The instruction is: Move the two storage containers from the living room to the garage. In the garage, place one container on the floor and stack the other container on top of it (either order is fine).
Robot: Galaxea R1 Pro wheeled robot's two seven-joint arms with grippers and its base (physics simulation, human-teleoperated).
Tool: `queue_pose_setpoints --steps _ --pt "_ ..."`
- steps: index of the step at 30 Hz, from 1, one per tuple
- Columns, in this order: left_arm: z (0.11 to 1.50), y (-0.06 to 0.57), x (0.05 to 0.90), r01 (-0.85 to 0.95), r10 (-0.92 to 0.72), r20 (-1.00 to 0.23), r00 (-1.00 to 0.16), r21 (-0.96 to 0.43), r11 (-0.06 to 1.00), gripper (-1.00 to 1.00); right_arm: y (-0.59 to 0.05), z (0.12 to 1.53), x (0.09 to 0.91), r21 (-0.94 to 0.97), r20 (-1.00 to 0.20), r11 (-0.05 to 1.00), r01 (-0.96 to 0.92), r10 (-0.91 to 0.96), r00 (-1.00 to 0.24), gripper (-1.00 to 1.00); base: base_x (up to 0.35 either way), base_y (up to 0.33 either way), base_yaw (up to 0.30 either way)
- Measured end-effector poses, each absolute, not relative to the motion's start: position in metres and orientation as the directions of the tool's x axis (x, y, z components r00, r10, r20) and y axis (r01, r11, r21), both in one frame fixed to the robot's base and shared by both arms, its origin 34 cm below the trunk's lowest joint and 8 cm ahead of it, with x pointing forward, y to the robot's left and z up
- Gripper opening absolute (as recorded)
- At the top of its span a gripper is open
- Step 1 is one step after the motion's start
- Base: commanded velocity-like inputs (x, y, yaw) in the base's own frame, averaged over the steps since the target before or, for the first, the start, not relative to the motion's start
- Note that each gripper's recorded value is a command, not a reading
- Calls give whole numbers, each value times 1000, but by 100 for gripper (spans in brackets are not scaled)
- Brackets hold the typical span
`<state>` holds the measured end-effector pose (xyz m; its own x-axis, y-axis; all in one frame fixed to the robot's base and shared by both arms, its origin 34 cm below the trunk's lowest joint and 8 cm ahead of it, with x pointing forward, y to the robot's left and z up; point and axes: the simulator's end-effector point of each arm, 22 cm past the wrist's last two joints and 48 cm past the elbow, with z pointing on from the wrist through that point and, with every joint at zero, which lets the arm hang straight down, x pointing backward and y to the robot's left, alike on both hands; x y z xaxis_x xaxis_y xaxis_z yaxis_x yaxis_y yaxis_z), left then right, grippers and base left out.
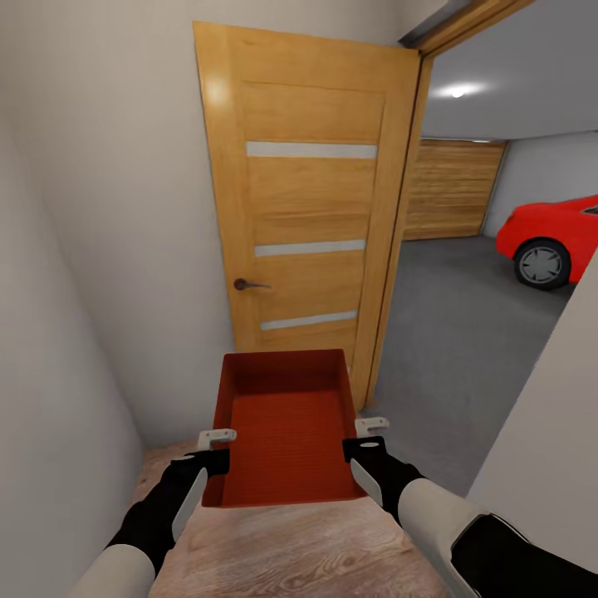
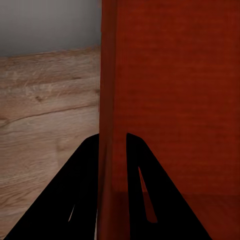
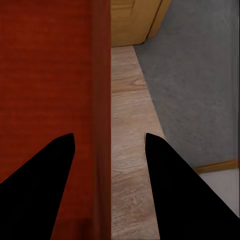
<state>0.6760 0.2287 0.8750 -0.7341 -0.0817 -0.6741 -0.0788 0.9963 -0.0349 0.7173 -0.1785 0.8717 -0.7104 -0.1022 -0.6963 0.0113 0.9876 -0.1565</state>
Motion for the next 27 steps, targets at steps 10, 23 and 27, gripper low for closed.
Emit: queue_pose_setpoints --steps 10,23,27 --pt "875 229 676 -80 -83 -674 -734 -35 996 -100 -178 872 717 -156 -696 988 11 -102 -711 -100 0 0 -191" --pt "875 229 676 -81 -84 -674 -734 -36 996 -100 -178 872 717 -157 -696 988 11 -103 -710 -100 0 0 -1" --pt "875 229 676 -80 -83 -673 -735 -35 996 -100 -179 872 717 -156 -696 988 11 -102 -711 -100 0 0 0"
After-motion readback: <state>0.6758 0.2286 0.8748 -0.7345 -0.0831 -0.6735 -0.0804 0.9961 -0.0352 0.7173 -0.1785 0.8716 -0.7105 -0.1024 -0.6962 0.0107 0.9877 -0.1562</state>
